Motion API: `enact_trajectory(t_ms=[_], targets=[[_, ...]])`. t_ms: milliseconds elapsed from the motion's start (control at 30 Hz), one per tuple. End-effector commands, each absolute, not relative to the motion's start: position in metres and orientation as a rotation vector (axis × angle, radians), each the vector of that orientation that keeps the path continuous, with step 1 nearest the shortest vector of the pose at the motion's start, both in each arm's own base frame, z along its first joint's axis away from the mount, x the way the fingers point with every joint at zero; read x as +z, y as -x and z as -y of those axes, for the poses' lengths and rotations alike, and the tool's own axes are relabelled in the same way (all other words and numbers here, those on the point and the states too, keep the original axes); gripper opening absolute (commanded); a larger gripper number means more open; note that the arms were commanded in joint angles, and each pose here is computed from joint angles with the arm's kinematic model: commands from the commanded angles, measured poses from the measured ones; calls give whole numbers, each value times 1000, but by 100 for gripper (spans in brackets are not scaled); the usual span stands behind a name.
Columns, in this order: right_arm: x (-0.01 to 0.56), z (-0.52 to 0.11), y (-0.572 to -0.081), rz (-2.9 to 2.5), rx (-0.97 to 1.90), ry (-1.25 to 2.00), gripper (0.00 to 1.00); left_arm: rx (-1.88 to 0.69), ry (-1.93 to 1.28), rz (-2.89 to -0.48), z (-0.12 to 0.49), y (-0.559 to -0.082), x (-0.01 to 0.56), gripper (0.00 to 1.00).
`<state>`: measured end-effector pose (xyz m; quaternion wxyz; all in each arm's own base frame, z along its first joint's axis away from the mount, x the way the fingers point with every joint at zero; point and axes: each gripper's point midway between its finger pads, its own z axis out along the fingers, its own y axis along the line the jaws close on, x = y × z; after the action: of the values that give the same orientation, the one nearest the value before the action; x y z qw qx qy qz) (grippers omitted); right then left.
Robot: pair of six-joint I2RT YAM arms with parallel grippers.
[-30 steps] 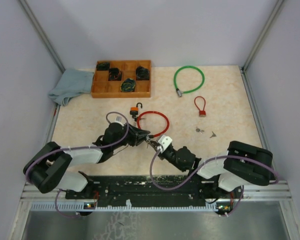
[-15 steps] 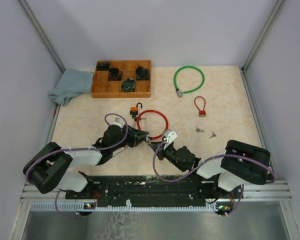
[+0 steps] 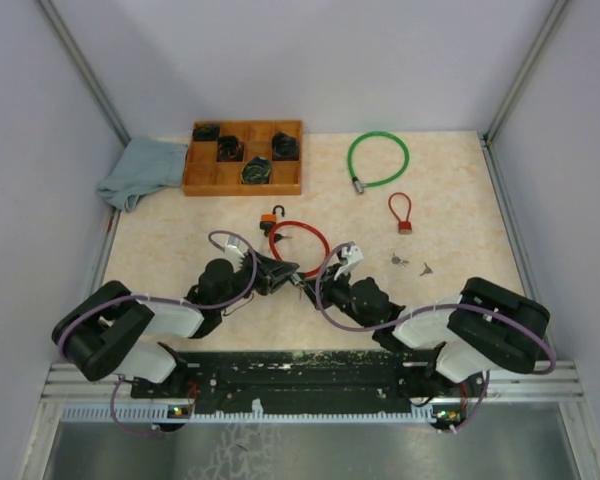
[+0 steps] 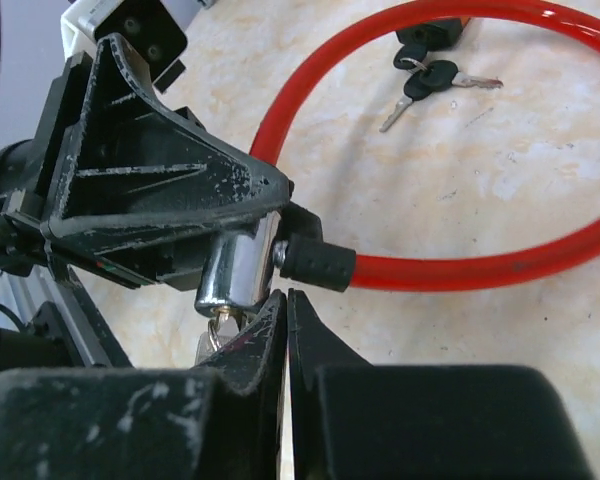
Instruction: Unlock with the key
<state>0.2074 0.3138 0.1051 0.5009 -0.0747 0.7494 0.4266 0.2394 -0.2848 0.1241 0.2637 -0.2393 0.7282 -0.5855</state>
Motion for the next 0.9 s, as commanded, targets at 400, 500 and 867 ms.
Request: enact_trajectory(t_ms=[400, 500, 867], targets=[[136, -273, -193, -1762, 876, 508, 52, -1439, 195, -1853, 296, -255, 143, 0], [150, -279, -189, -1747, 925, 517, 56, -1390, 30, -1774, 300, -257, 156, 0], [161, -311, -195, -1834, 1206, 403, 59, -1363, -188, -1398, 285, -239, 205, 0]])
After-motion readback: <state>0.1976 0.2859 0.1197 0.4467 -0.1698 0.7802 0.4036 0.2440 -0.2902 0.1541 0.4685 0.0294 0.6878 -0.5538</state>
